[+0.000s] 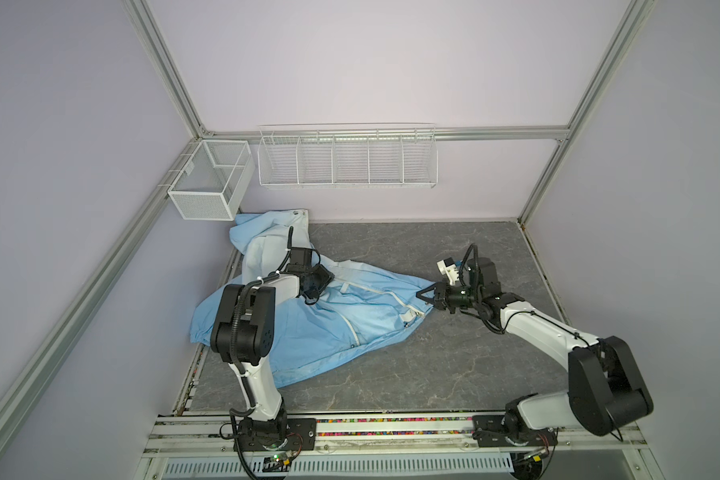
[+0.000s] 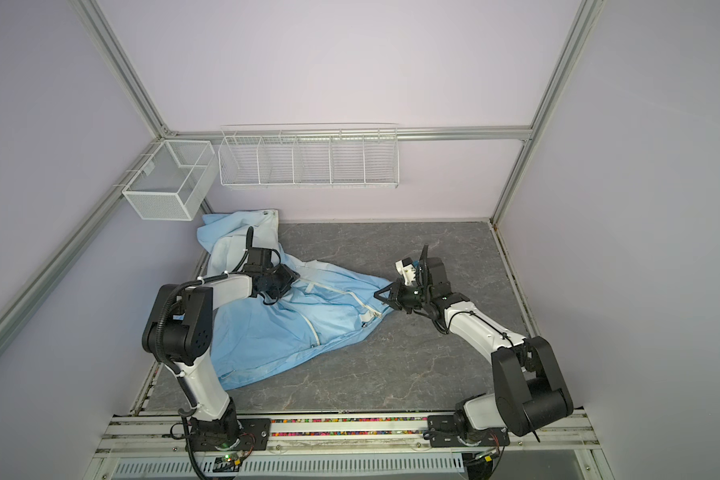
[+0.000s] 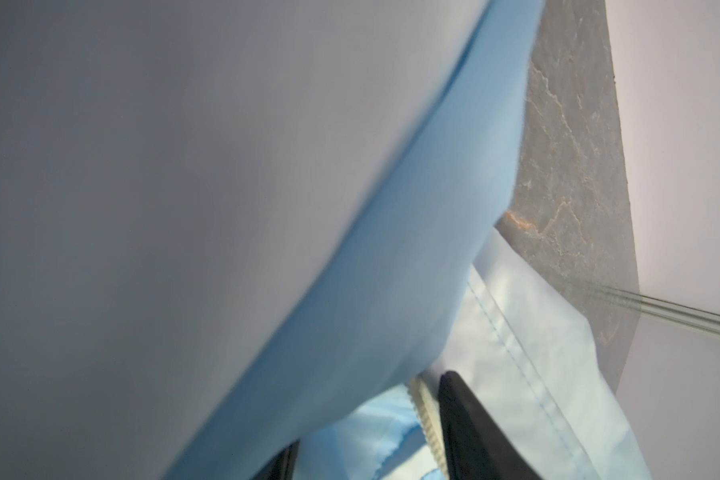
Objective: Zip up the jacket
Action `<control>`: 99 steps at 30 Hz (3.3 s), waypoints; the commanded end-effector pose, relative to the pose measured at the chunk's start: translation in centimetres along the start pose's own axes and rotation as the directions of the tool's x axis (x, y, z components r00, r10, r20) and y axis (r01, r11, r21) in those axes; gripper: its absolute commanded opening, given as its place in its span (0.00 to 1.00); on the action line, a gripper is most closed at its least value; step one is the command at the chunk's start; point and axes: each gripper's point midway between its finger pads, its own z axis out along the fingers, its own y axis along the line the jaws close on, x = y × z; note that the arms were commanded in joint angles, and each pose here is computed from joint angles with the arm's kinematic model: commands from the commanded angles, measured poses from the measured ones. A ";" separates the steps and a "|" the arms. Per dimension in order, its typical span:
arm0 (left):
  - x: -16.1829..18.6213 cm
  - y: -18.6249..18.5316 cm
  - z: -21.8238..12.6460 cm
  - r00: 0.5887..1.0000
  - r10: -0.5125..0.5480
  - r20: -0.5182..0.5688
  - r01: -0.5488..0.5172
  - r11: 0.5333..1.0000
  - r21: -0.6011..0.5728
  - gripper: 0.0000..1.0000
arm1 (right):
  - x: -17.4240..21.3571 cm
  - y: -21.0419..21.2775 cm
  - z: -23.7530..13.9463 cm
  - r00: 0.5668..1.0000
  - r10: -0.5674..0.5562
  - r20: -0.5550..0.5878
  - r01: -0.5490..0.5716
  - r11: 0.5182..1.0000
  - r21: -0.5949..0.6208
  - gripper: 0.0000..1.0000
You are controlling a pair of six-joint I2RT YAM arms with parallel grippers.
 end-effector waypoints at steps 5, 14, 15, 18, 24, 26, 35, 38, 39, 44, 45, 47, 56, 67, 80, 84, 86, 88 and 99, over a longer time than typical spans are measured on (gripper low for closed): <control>0.6 5.0 0.4 0.995 -0.097 -0.011 0.095 0.991 -0.098 0.51 | -0.5 1.4 -0.4 0.999 -0.022 0.027 0.024 0.997 -0.073 0.07; 0.8 0.1 0.3 0.997 -0.070 -0.045 0.071 0.997 0.016 0.55 | -0.7 2.7 -0.7 0.999 -0.032 0.034 0.036 0.992 -0.124 0.07; 1.1 -0.7 0.3 0.997 -0.061 -0.051 0.062 0.998 0.028 0.55 | -0.7 2.8 -0.7 0.999 -0.031 0.035 0.035 0.992 -0.125 0.07; 2.3 -2.7 0.4 0.996 -0.044 -0.074 0.049 0.996 0.070 0.55 | -0.7 3.0 -0.7 0.999 -0.032 0.034 0.036 0.991 -0.131 0.07; 4.4 -4.6 1.0 0.992 -0.053 -0.113 0.067 0.990 0.125 0.54 | -0.8 3.2 -0.8 0.999 -0.036 0.040 0.041 0.990 -0.138 0.07; 4.7 -5.0 0.9 0.991 -0.060 -0.118 0.076 0.987 0.141 0.54 | -0.8 3.4 -0.9 0.998 -0.036 0.042 0.042 0.989 -0.141 0.07; 4.9 -8.2 0.5 0.987 -0.070 -0.147 0.102 0.969 0.224 0.54 | -1.2 5.3 -1.8 0.996 -0.057 0.075 0.070 0.980 -0.185 0.07; 5.2 -8.6 0.8 0.986 -0.069 -0.154 0.104 0.967 0.231 0.54 | -1.4 6.3 -2.2 0.995 -0.059 0.084 0.076 0.974 -0.215 0.07; 5.3 -8.7 1.0 0.985 -0.074 -0.156 0.109 0.966 0.234 0.54 | -1.4 6.5 -2.3 0.995 -0.059 0.086 0.077 0.972 -0.223 0.07; 4.7 -9.1 1.1 0.988 -0.083 -0.134 0.115 0.961 0.253 0.54 | -1.3 7.1 -2.6 0.995 -0.054 0.081 0.073 0.967 -0.244 0.07; 4.5 -9.4 1.1 0.988 -0.083 -0.128 0.114 0.959 0.261 0.53 | -1.2 7.1 -2.5 0.996 -0.052 0.077 0.070 0.967 -0.245 0.07; 3.9 -10.3 1.1 0.989 -0.083 -0.118 0.114 0.953 0.280 0.48 | -1.1 7.1 -2.7 0.995 -0.053 0.080 0.071 0.967 -0.245 0.07; 1.6 -15.0 0.9 0.994 -0.049 -0.103 0.082 0.931 0.355 0.17 | -0.6 6.2 -3.1 0.996 -0.049 0.081 0.066 0.973 -0.222 0.07; -0.7 -22.1 -2.1 0.976 0.209 -0.063 -0.171 0.912 0.374 0.00 | -0.6 4.3 -2.4 0.997 -0.045 0.068 0.057 0.983 -0.177 0.07; -4.0 -19.4 -10.5 0.770 0.637 0.034 -0.616 0.756 -0.220 0.00 | 2.0 2.6 2.7 0.993 -0.039 -0.115 0.018 0.984 -0.176 0.07; -6.0 -15.0 -14.0 0.769 0.631 0.097 -0.535 0.721 -0.441 0.00 | 3.7 3.0 4.2 0.983 -0.055 -0.177 0.023 0.984 -0.178 0.07; -6.3 -13.3 -15.2 0.767 0.631 0.114 -0.509 0.707 -0.492 0.00 | 4.8 3.0 4.9 0.976 -0.068 -0.206 0.033 0.985 -0.168 0.07; -6.4 -11.4 -15.6 0.773 0.623 0.123 -0.488 0.707 -0.513 0.00 | 5.6 2.5 5.5 0.972 -0.073 -0.225 0.040 0.988 -0.147 0.07; -3.8 -2.6 -9.8 0.918 0.395 0.020 -0.362 0.860 -0.359 0.01 | 10.5 -5.5 7.9 0.948 0.011 -0.319 0.001 0.999 0.039 0.07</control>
